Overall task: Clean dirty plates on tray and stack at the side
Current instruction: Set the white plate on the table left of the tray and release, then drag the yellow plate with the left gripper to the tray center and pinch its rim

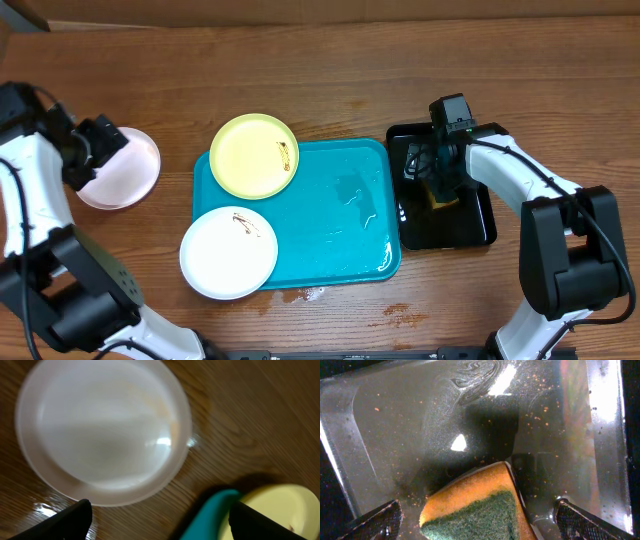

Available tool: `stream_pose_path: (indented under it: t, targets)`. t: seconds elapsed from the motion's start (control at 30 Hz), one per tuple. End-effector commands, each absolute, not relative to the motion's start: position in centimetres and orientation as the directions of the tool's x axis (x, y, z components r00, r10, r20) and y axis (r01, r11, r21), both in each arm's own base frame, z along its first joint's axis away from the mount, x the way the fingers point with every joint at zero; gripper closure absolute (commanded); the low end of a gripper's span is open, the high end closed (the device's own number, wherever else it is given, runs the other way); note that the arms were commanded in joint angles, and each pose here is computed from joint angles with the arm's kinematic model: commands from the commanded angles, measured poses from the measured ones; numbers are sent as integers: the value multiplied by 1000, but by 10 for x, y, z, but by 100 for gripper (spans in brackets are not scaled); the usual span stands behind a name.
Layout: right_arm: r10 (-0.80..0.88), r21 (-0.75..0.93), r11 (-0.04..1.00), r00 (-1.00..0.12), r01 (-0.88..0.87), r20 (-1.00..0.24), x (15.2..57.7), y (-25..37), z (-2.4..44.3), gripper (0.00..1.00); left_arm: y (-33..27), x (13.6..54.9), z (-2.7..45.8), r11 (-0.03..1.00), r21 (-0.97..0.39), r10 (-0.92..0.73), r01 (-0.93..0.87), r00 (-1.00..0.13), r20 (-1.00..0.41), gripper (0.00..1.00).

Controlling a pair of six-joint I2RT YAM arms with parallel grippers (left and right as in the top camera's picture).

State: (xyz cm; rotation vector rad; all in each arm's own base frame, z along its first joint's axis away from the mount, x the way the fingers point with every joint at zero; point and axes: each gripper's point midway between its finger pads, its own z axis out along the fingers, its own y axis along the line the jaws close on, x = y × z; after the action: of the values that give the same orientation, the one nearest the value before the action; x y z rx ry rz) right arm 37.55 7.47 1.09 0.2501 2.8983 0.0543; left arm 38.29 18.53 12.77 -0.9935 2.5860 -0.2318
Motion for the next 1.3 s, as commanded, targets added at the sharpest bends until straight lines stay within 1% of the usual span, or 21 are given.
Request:
stream_pose_path:
  t: [0.0,0.13,0.2,0.3,0.43,0.7,0.83,0.9,0.97,1.03,1.2,1.27]
  targets:
    - [175,57,984,-953,166,-247,381,73,16,0,125,403,168,836,-327,-539,-440,-771,-340,15]
    - [175,57,984,-953,166,-247,381,73,16,0,72,409,154,904,-266,-411,-336,-856,-315,19]
    - [175,57,984,-953,166,-247,381,73,16,0,52,411,140,936,-191,-343,-296,-890,-301,20]
    - [175,57,984,-953,166,-247,381,73,16,0,28,412,121,963,-110,-266,-245,-925,-270,20]
    - [175,57,984,-953,166,-247,381,73,16,0,10,413,101,978,-53,-207,-200,-951,-232,20]
    - [175,57,984,-953,166,-247,381,73,16,0,14,412,77,977,-42,-211,-207,-961,-176,31]
    - [175,57,984,-953,166,-247,381,73,16,0,15,409,63,977,-36,-213,-210,-967,-140,32]
    - [175,57,984,-953,166,-247,381,73,16,0,15,409,55,978,-32,-208,-206,-970,-124,34]
    - [175,57,984,-953,166,-247,381,73,16,0,15,408,47,978,-29,-207,-205,-973,-105,39]
    - [175,57,984,-953,166,-247,381,73,16,0,14,405,34,978,-24,-207,-205,-976,-72,46]
    - [175,57,984,-953,166,-247,381,73,16,0,13,403,22,978,-26,-206,-205,-978,-39,48]
    - [175,57,984,-953,166,-247,381,73,16,0,11,402,22,979,-33,-204,-203,-978,-34,51]
